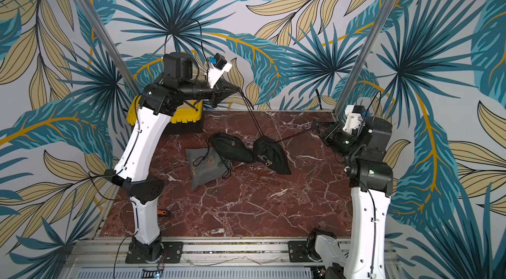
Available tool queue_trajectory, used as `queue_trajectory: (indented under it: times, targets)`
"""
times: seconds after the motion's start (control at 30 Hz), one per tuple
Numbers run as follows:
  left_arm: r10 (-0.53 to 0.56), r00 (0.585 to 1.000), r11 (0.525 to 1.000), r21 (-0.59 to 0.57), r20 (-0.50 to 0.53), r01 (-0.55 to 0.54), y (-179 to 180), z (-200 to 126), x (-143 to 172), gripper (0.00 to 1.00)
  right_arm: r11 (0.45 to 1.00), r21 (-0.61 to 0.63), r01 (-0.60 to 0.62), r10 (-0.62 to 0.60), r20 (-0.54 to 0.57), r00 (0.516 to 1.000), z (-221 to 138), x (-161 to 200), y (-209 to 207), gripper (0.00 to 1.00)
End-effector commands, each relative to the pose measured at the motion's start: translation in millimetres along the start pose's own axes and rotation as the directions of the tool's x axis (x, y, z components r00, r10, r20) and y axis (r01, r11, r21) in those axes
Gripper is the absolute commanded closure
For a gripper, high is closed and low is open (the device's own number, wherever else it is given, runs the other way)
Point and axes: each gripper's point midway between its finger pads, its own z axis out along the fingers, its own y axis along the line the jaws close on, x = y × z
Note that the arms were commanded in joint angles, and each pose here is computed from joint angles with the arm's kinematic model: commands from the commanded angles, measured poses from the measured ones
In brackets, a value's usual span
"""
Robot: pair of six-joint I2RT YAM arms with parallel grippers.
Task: Pack away hair dryers
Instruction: Place the drawstrings on both sides at the center of the board.
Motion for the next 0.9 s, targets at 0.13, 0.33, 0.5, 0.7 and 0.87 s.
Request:
queue_trajectory:
  times: [0.13, 0.33, 0.5, 0.7, 0.87]
  targets:
    - [-0.049, 0.995, 0.998, 0.046, -0.089, 0.053, -9.7, 3.7, 45.0, 1.0, 0.999, -0.034, 0.013, -0.017, -0.13, 0.991, 13.5, 45.3, -13.8, 1.0]
    - [-0.089, 0.984, 0.988, 0.114, -0.155, 0.107, -32.6, -2.1, 79.7, 1.0, 0.999, 0.014, 0.036, -0.031, -0.284, 0.958, 28.9, 99.0, -26.1, 1.0]
    - [-0.064, 0.963, 0.984, 0.143, -0.262, 0.104, -51.8, -9.8, 139.6, 1.0, 0.997, 0.068, 0.037, -0.009, -0.366, 0.931, 35.5, 147.2, -48.5, 1.0]
    - [-0.073, 0.908, 0.981, 0.134, -0.412, 0.14, -57.5, -7.4, 216.1, 1.0, 0.983, 0.175, 0.053, 0.043, -0.504, 0.863, 53.1, 210.0, -88.7, 1.0]
    - [-0.129, 0.849, 0.967, 0.126, -0.512, 0.223, -54.1, 8.1, 265.2, 0.93, 0.965, 0.245, 0.093, 0.059, -0.547, 0.835, 78.5, 237.4, -112.1, 0.96]
